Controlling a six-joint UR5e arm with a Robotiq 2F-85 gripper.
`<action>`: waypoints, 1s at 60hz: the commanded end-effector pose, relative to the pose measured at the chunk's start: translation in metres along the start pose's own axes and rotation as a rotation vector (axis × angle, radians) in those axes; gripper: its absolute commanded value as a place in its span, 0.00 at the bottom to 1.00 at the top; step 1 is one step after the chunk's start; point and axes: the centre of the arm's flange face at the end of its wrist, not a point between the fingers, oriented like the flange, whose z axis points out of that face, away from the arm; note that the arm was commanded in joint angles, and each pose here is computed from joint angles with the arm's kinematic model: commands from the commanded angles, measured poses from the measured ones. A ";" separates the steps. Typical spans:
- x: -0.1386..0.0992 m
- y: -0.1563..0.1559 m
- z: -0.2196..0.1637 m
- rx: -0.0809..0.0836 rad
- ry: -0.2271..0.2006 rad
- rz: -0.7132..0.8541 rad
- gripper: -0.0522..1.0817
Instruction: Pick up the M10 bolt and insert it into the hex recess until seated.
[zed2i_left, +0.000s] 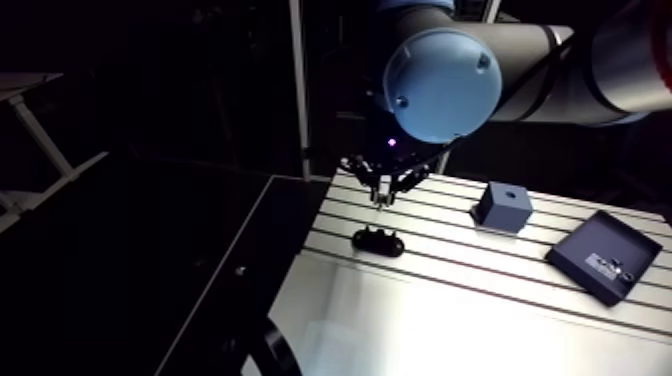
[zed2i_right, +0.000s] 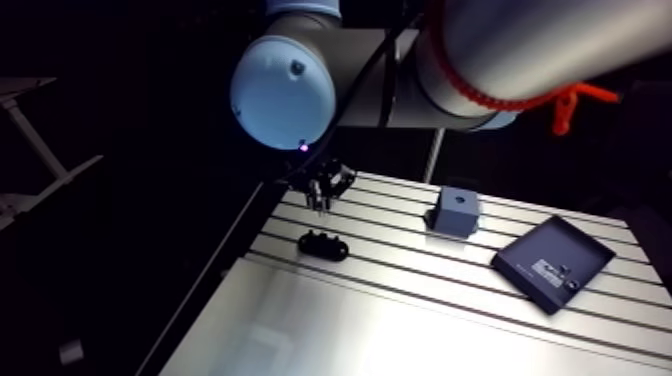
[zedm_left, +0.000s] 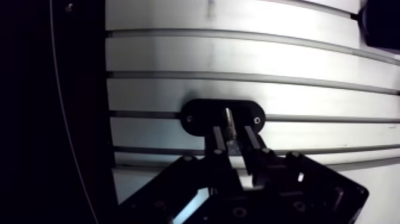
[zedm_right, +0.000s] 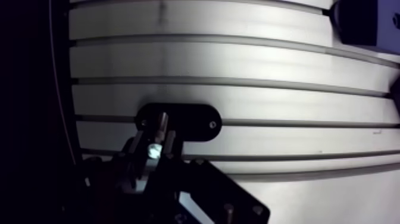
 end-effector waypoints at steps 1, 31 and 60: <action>0.026 0.024 -0.048 0.001 0.019 -0.069 0.79; 0.090 0.152 -0.114 0.014 -0.125 -0.326 0.78; 0.114 0.172 -0.122 0.024 -0.189 -0.435 0.77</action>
